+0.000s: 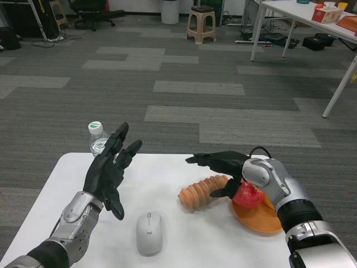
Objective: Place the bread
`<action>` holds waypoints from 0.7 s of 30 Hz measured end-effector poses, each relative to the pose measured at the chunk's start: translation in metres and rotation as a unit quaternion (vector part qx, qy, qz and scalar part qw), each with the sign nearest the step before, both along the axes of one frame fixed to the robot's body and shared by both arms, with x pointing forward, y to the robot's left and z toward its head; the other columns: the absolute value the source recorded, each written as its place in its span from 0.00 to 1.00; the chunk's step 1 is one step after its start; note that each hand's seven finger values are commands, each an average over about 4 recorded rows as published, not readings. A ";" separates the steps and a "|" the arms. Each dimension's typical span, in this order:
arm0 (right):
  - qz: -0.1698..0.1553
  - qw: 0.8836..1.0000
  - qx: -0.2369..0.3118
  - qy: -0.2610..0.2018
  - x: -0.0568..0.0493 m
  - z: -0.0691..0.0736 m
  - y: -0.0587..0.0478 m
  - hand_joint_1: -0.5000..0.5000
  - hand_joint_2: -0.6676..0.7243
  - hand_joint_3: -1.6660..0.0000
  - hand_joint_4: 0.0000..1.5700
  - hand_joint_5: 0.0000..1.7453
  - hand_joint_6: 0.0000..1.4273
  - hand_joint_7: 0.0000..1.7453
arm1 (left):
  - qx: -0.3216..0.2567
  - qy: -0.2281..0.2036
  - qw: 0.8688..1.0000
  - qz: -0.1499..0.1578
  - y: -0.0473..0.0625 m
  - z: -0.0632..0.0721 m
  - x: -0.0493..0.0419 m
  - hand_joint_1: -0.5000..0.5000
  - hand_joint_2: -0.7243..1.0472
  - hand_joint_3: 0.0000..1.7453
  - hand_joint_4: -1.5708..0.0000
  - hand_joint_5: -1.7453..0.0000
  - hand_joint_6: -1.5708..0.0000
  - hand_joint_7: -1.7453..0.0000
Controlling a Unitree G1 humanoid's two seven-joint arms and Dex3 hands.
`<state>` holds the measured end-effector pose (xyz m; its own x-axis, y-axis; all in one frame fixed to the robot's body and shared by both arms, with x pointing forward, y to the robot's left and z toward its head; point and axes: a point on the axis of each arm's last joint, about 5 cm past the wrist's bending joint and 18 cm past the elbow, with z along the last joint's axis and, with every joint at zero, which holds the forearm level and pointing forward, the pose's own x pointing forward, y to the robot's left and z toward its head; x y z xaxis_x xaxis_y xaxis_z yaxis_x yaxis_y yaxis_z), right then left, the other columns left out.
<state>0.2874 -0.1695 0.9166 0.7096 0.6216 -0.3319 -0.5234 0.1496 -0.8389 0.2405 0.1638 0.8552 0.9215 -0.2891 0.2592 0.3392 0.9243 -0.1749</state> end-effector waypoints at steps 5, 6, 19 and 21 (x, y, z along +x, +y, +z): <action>-0.010 0.999 0.038 0.000 -0.001 0.002 -0.001 0.04 0.14 0.39 0.00 0.06 0.00 0.00 | 0.000 0.000 1.000 0.000 0.000 0.000 0.0000 1.00 0.05 0.03 1.00 0.76 1.00 1.00; -0.014 0.999 0.052 0.000 -0.002 0.002 -0.001 0.04 0.14 0.40 0.00 0.06 0.00 0.00 | 0.000 0.000 1.000 0.000 0.000 0.000 0.0001 1.00 0.05 0.03 1.00 0.76 1.00 1.00; -0.076 0.942 0.326 0.006 -0.016 -0.003 0.005 0.04 0.58 0.89 0.00 0.00 0.00 0.00 | 0.000 -0.002 1.000 0.000 0.000 0.001 0.0007 1.00 0.05 0.05 1.00 0.76 1.00 1.00; -0.097 0.923 0.372 0.007 -0.019 -0.006 0.006 0.04 0.64 0.90 0.00 0.00 0.00 0.00 | 0.000 -0.002 1.000 0.000 0.000 0.001 0.0009 1.00 0.05 0.05 1.00 0.76 1.00 1.00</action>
